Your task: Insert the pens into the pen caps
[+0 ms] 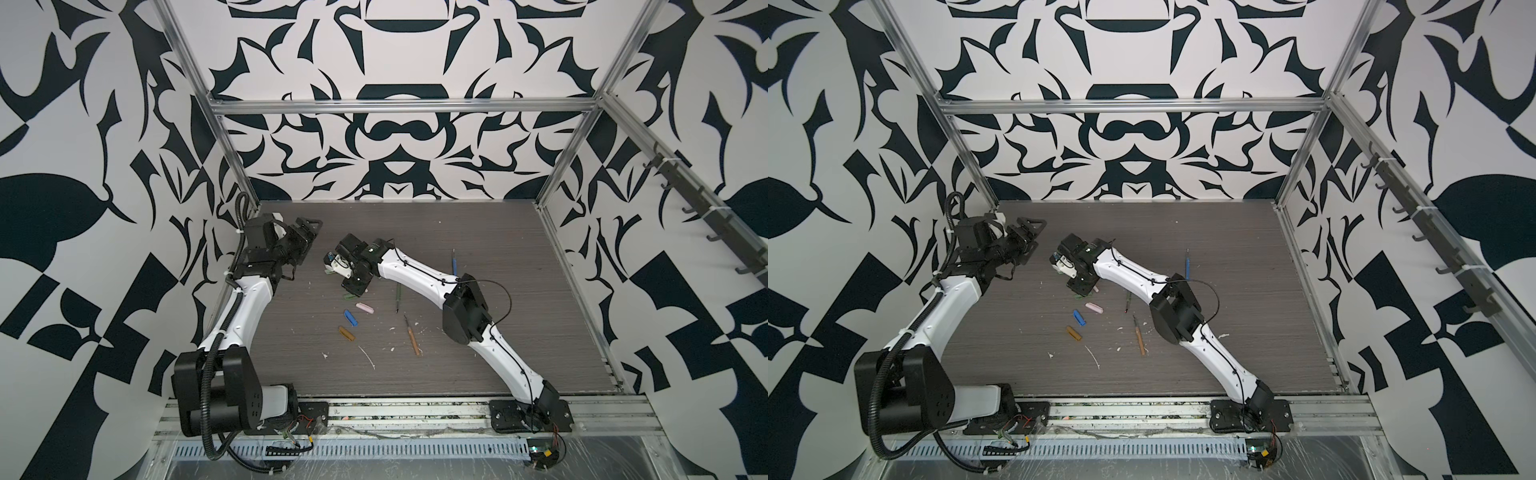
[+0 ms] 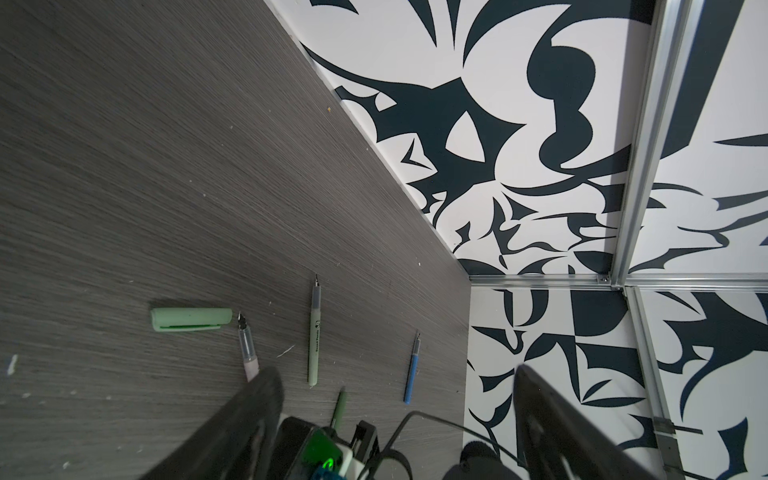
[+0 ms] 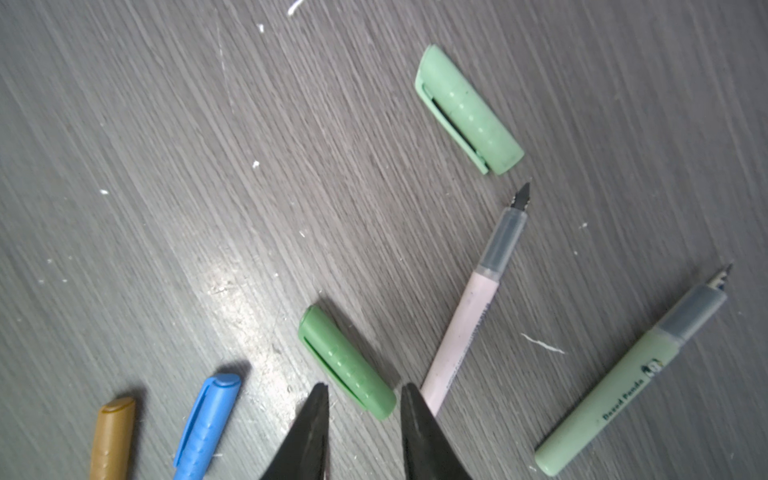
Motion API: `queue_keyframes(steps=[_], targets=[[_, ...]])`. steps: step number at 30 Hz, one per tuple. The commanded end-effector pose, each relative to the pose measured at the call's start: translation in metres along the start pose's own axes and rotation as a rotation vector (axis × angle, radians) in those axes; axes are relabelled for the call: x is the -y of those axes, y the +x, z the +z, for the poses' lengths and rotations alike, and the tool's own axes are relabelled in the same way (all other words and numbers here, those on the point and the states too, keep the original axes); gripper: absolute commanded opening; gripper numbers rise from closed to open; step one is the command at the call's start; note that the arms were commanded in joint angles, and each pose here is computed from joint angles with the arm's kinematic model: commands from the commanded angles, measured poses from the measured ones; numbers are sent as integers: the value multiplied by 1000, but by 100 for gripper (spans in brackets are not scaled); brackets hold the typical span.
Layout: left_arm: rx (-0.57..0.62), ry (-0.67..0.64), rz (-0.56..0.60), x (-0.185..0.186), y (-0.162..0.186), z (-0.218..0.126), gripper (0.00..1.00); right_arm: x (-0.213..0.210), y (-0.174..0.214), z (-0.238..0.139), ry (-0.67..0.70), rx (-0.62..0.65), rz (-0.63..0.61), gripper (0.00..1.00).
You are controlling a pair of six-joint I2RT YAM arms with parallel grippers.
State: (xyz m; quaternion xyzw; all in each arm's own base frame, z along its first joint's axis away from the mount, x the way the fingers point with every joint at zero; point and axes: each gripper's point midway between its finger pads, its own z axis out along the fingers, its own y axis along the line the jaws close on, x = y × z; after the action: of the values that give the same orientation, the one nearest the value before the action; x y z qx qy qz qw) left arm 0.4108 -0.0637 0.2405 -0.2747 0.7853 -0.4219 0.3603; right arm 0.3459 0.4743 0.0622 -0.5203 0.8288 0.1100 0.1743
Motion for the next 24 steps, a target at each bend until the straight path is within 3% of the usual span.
queue_keyframes(steps=[1, 12, 19, 24], targets=[[-4, 18, 1, 2, -1, 1, 89, -3, -3, -5, -20, 3, -35, 32], [-3, 23, 2, 4, -1, 0, 89, -8, 3, 8, -53, -17, -28, 31], [-3, 25, 4, 4, -1, 0, 89, -11, 6, 11, -63, -25, 20, 19], [0, 25, 4, 4, -1, -1, 89, -11, -1, 7, -52, 8, 67, 16]])
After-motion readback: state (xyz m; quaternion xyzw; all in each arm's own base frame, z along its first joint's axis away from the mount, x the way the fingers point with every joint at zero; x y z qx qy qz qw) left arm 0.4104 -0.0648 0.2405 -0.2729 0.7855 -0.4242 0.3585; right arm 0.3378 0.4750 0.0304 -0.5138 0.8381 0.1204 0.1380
